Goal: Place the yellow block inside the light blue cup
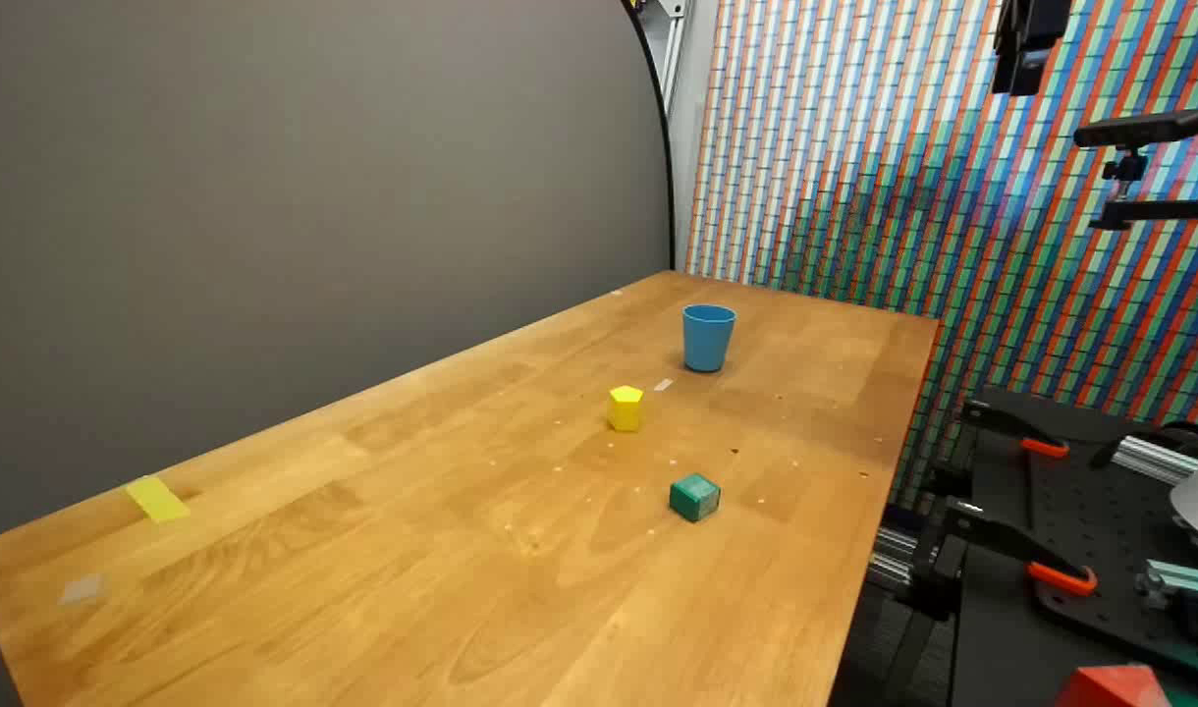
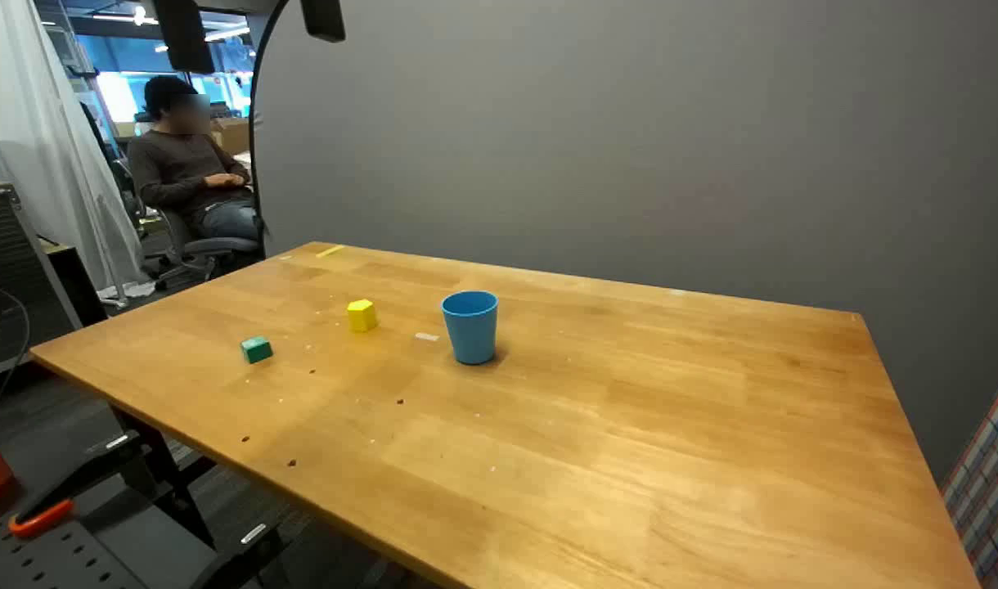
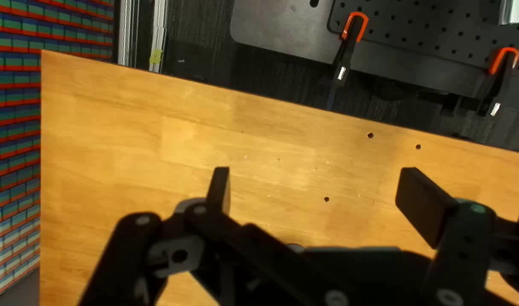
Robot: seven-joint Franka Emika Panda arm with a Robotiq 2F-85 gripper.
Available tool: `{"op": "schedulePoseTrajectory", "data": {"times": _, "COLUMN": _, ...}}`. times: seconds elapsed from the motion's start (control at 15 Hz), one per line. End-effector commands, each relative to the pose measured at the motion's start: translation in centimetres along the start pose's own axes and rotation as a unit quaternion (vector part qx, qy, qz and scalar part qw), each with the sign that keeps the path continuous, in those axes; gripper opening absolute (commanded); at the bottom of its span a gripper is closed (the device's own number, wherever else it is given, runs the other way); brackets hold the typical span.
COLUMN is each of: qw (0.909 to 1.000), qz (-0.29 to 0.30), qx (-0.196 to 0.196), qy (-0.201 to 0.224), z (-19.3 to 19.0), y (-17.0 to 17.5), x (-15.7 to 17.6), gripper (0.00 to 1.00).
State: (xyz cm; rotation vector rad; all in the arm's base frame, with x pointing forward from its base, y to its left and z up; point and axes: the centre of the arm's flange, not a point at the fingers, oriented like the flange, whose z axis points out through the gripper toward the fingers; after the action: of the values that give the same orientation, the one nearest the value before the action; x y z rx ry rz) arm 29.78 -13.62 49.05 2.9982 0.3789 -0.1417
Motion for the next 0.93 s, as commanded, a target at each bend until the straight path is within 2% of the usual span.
{"op": "schedulePoseTrajectory", "data": {"times": 0.0, "qw": 1.0, "qz": 0.0, "qx": -0.001, "qy": 0.001, "z": -0.1, "y": 0.0, "x": 0.0, "gripper": 1.0}}
{"op": "schedulePoseTrajectory", "data": {"times": 0.13, "qw": 1.0, "qz": 0.001, "qx": -0.002, "qy": 0.003, "z": -0.3, "y": 0.1, "x": 0.0, "gripper": 1.0}}
{"op": "schedulePoseTrajectory", "data": {"times": 0.33, "qw": 0.9997, "qz": -0.002, "qx": 0.022, "qy": 0.006, "z": 2.5, "y": -2.4, "x": 3.8, "gripper": 1.0}}
{"op": "schedulePoseTrajectory", "data": {"times": 0.6, "qw": 0.9959, "qz": -0.058, "qx": 0.066, "qy": 0.022, "z": 6.5, "y": -10.9, "x": 9.8, "gripper": 1.0}}
{"op": "schedulePoseTrajectory", "data": {"times": 0.87, "qw": 0.9887, "qz": -0.128, "qx": 0.071, "qy": 0.032, "z": 10.9, "y": -19.8, "x": 15.6, "gripper": 1.0}}
